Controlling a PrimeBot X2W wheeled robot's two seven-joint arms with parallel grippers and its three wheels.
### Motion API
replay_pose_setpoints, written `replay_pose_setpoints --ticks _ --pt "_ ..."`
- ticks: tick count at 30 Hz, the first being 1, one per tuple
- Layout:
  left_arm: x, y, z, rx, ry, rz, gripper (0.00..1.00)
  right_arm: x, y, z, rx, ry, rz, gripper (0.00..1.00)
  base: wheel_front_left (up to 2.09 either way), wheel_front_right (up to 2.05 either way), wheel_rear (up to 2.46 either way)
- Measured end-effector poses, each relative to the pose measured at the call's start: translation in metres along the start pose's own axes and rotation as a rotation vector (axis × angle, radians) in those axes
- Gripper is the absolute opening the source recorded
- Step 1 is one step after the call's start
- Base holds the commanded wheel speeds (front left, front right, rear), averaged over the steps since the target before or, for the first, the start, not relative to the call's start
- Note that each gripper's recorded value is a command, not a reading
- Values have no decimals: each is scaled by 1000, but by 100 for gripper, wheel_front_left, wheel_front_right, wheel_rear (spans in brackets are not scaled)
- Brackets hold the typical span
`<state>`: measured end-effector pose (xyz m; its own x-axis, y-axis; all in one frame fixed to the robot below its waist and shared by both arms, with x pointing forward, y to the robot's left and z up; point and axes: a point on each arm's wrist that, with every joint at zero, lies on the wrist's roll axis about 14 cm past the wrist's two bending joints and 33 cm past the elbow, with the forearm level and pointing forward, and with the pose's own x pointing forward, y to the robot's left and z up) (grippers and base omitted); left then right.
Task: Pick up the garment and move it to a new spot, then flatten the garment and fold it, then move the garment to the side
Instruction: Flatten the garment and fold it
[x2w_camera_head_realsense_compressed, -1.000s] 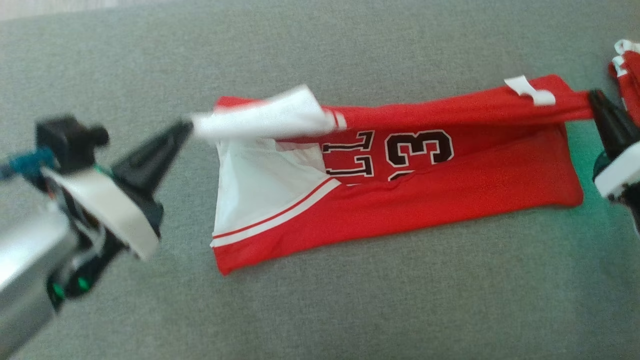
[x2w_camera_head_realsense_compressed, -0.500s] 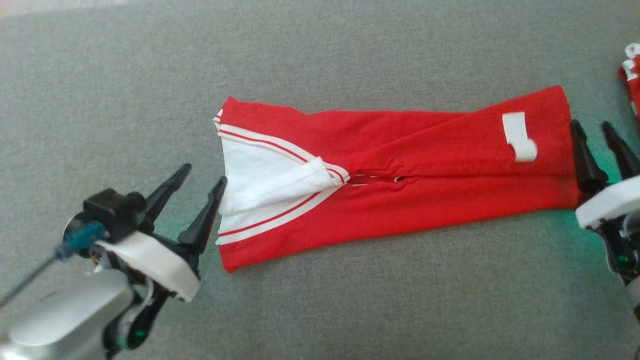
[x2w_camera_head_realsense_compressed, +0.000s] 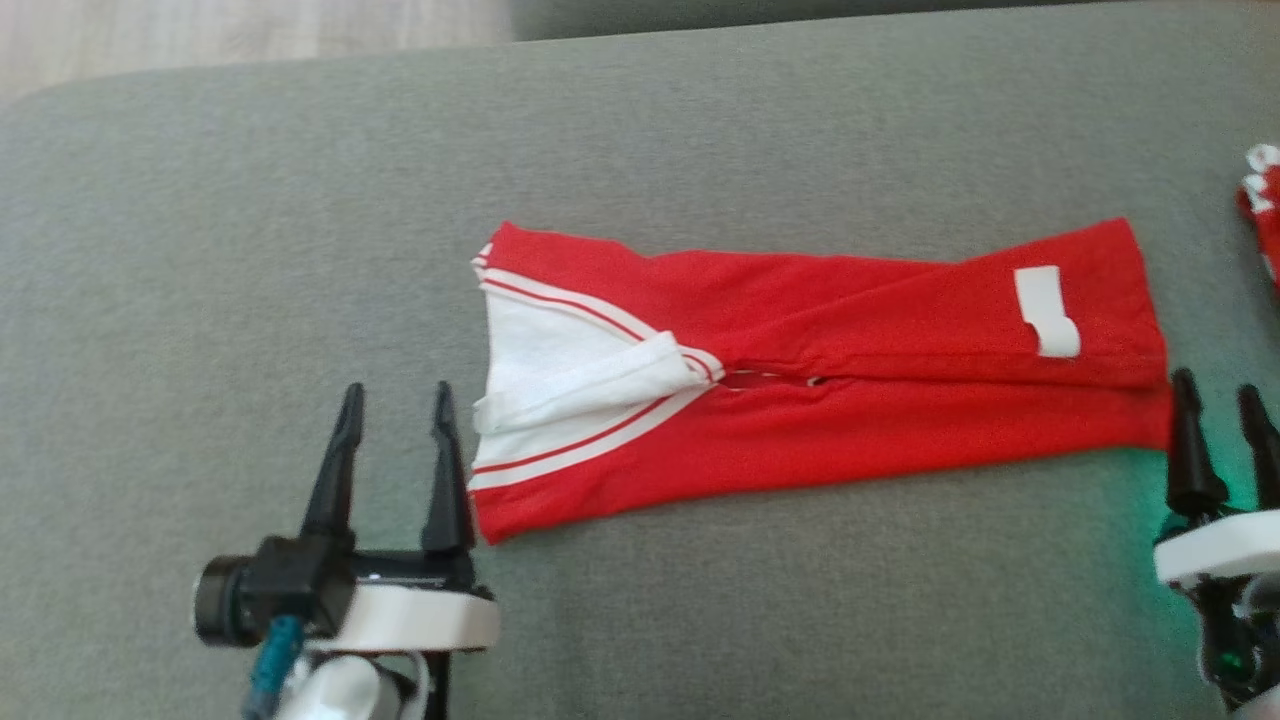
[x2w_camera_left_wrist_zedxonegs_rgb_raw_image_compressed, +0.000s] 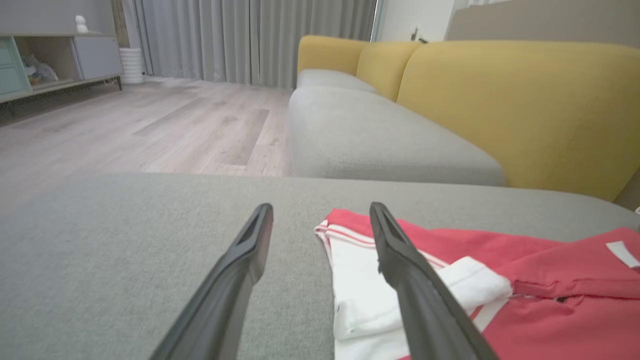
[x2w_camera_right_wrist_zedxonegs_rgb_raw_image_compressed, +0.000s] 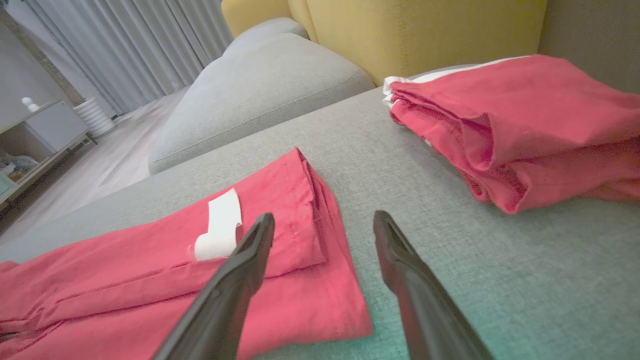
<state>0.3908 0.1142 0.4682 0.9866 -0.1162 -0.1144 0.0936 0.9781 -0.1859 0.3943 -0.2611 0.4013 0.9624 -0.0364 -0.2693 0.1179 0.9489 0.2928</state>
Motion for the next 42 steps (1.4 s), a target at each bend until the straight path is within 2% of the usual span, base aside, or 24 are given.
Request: replay_pose_setpoints --ticks 8,13,14,15,16,17,22,25,28,29,31,34,38,42 --pt "-12 -3 23 24 -117 15 100 21 -11 -7 2 47 -59 100 0 0 0" --pt "-19 7 18 20 -111 47 100 35 -9 -30 12 181 -74 100 0 0 0" --pt "-18 9 18 20 -114 51 100 35 -8 -37 12 218 -72 96 0 0 0" --pt "-18 9 19 20 -118 54 100 35 -6 -41 20 237 -70 51 0 0 0" --pt "-17 10 20 20 -122 53 100 35 -4 -43 31 249 -68 32 0 0 0" --pt "-16 10 20 20 -125 55 100 36 -3 -43 36 257 -66 0 0 0 0" --pt "-12 9 21 25 -132 42 100 36 -4 -36 37 220 -68 0 0 0 0" --pt "-11 4 17 22 -123 20 100 33 -25 -12 34 141 -111 0 0 0 0" --pt "-8 0 16 27 -124 -5 100 32 -48 28 0 47 -140 0 0 0 0" --pt "-8 0 16 27 -124 -5 100 32 -48 28 0 47 -140 0 0 0 0" --pt "-7 -2 16 30 -125 -16 100 33 -47 56 -18 -26 -121 0 0 0 0" --pt "-5 -4 17 30 -128 -26 100 38 -14 91 -22 -119 -21 0 0 0 0" --pt "-5 -7 15 29 -122 -41 100 36 63 126 -20 -210 191 0 0 0 0" --pt "-7 -7 14 31 -120 -43 100 23 136 124 -49 -190 378 0 0 0 0"
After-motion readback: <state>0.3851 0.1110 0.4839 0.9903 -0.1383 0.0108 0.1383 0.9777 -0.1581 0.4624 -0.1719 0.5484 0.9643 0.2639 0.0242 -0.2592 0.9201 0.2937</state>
